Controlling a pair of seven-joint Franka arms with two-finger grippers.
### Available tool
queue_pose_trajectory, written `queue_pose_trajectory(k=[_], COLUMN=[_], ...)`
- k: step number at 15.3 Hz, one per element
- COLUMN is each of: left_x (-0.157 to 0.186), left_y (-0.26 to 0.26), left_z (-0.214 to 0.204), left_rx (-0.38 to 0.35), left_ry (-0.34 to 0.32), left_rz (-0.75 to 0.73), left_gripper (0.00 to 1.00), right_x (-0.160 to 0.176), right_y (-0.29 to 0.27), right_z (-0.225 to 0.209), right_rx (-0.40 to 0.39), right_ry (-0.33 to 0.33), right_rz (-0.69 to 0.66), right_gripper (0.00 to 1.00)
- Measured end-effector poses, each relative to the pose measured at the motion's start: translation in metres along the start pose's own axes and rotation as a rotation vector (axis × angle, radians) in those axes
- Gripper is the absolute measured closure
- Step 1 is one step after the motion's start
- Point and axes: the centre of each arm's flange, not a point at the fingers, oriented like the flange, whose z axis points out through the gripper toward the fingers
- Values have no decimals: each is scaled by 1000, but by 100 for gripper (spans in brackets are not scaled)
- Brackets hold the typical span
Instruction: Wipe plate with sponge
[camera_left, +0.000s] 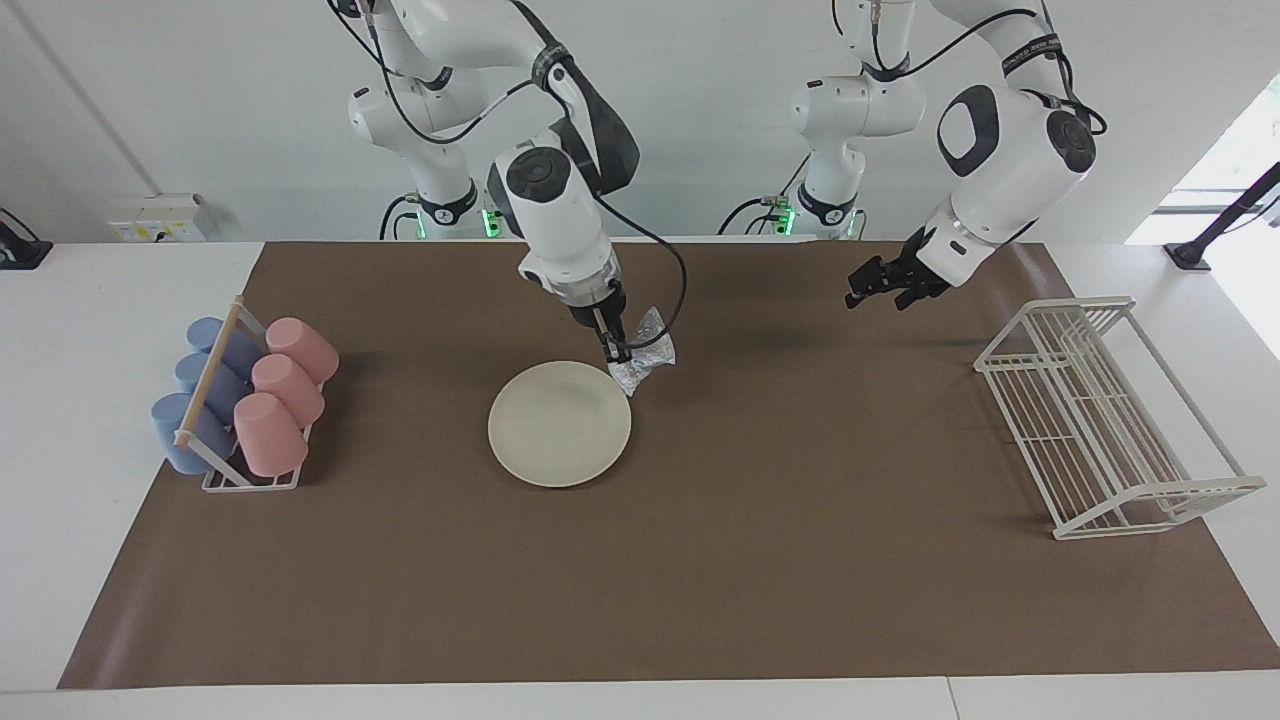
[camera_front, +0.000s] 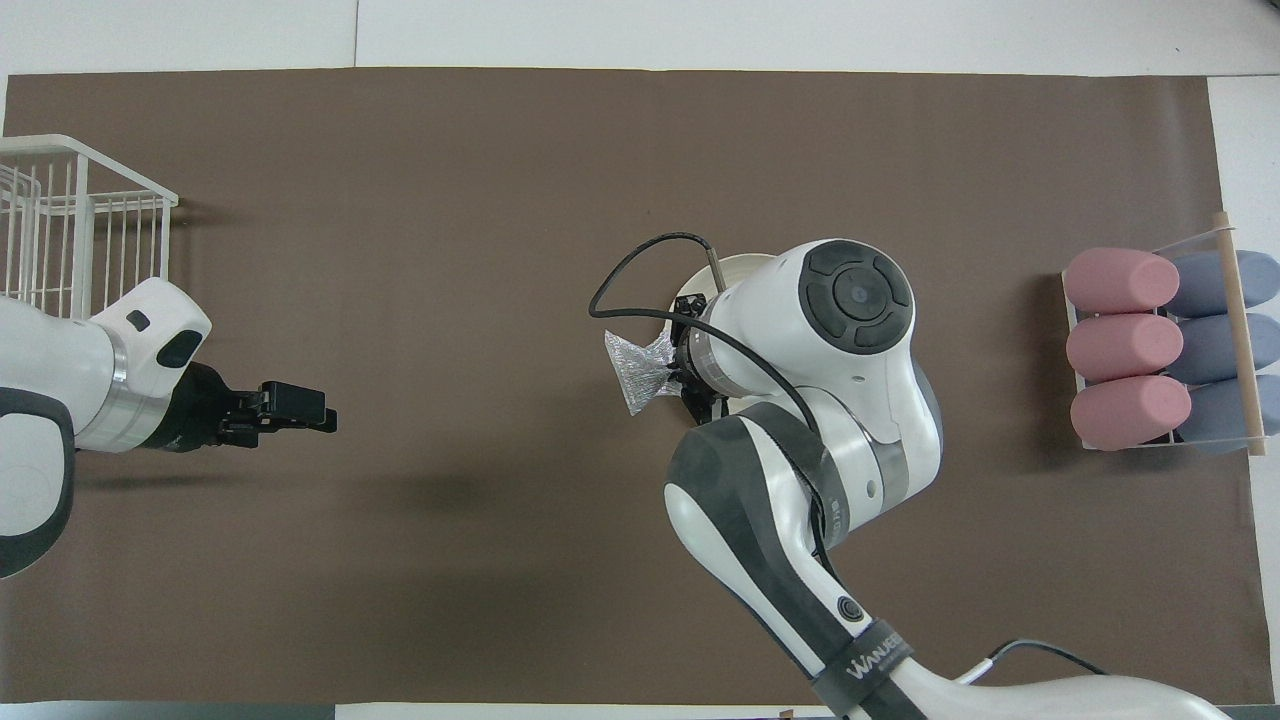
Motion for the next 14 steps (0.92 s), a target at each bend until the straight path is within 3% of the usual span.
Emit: queue_pose_trajectory(k=[3, 5, 11, 14], left_x=[-2, -3, 0, -1], left_y=[16, 27, 50, 76], left_z=[1, -1, -16, -10], left_rx=[-166, -291, -610, -636], left_ry=[-24, -40, -47, -24], left_rz=[-53, -89, -174, -133], left_gripper=[0, 0, 0, 0], right_x=[-72, -101, -102, -102], right_y=[21, 35, 33, 34], right_z=[-30, -38, -33, -32], right_rx=[39, 60, 56, 55], right_ry=[75, 82, 85, 86], right_rz=[74, 110, 127, 126], right_gripper=[96, 96, 96, 96])
